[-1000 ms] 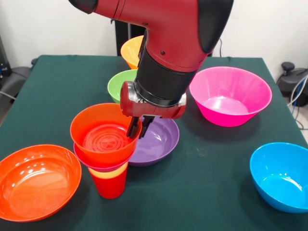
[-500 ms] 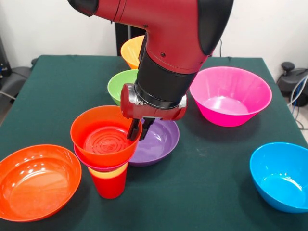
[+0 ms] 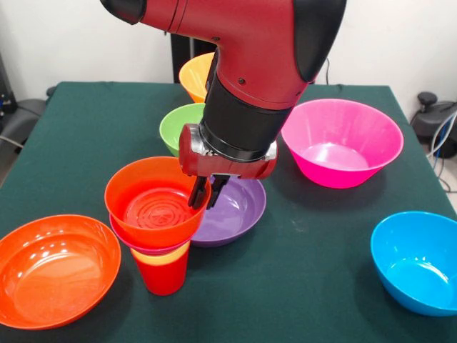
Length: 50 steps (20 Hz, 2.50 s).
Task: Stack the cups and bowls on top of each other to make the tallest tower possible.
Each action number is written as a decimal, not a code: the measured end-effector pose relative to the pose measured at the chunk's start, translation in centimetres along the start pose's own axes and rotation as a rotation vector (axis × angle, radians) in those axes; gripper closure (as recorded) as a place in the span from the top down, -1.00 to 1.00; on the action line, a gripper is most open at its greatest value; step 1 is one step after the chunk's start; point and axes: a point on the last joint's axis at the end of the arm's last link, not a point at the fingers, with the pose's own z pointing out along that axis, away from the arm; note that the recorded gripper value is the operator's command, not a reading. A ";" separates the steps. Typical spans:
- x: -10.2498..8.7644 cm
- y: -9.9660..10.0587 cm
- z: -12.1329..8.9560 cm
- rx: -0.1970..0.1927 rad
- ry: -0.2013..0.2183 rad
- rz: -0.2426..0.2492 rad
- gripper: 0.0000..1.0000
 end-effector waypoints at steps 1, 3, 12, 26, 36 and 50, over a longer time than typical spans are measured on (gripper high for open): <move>0.0 0.0 0.0 0.000 0.000 0.000 -1.00; 0.0 0.0 0.0 0.000 0.000 0.000 -1.00; 0.1 -0.1 0.0 0.003 0.001 0.000 1.00; 0.1 0.9 -0.2 0.021 0.005 -0.015 1.00; 0.5 0.1 -1.0 0.058 0.008 -0.013 1.00; 0.5 -1.8 -6.3 0.154 -0.026 -0.008 1.00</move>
